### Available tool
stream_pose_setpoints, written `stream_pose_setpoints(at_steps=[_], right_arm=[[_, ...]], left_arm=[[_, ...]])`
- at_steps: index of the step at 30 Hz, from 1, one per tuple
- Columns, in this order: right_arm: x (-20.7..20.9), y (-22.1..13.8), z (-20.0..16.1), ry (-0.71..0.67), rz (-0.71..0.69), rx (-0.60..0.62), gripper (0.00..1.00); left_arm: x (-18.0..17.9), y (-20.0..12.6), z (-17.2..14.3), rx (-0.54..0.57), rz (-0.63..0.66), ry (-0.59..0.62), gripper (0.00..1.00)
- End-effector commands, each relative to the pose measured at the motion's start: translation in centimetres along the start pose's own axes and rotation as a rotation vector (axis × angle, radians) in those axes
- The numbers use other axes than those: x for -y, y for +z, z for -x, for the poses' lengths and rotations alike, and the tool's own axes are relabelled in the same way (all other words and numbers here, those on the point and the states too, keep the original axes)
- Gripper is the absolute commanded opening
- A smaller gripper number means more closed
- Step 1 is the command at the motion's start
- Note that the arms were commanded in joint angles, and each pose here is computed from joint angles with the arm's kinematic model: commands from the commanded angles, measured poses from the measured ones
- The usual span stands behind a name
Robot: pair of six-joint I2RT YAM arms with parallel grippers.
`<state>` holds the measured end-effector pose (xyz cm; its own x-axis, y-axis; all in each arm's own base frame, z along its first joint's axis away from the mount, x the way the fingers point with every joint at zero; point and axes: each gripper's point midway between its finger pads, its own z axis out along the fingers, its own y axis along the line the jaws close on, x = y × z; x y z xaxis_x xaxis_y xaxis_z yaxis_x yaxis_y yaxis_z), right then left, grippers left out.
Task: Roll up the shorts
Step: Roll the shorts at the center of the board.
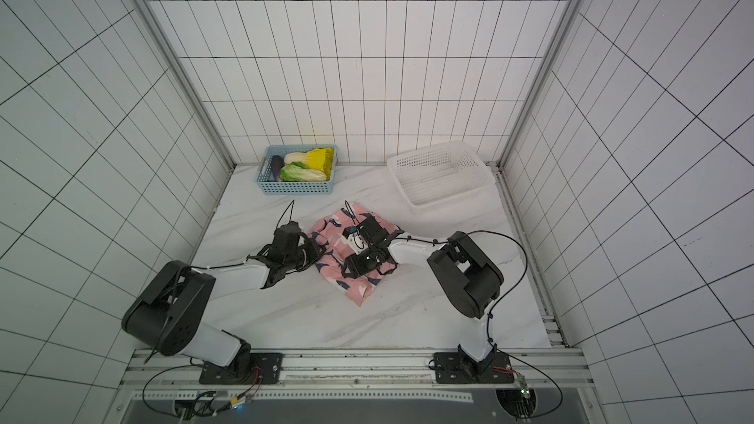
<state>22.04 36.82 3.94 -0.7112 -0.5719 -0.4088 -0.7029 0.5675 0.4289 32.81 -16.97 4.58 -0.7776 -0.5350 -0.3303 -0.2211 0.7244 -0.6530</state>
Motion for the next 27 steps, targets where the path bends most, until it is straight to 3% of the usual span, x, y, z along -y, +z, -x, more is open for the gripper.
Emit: stream_pose_setpoints(at_steps=[1, 7, 15, 17, 23, 27], right_arm=[[3.5, -2.4, -3.1, -0.093, -0.321, -0.120, 0.50], [-1.9, -4.1, -0.3, -0.326, -0.379, -0.044, 0.59], [-7.3, -1.2, -0.1, -0.512, -0.325, -0.016, 0.69], [-8.0, -0.7, 0.0, -0.528, -0.312, -0.001, 0.99], [-7.5, 1.6, -0.3, -0.572, -0.363, -0.018, 1.00], [-5.1, 2.3, 0.0, -0.561, -0.489, -0.002, 0.91]], left_arm=[[-2.4, -1.2, 0.5, 0.024, 0.145, -0.006, 0.00], [-3.1, -1.4, 0.4, 0.006, 0.206, -0.030, 0.00], [-3.1, -0.9, 0.4, -0.028, 0.249, -0.056, 0.00], [-3.0, -0.9, 0.4, -0.031, 0.247, -0.060, 0.00], [-2.8, -0.7, 0.4, -0.044, 0.252, -0.081, 0.00], [-2.4, -0.8, 0.4, -0.050, 0.240, -0.092, 0.00]])
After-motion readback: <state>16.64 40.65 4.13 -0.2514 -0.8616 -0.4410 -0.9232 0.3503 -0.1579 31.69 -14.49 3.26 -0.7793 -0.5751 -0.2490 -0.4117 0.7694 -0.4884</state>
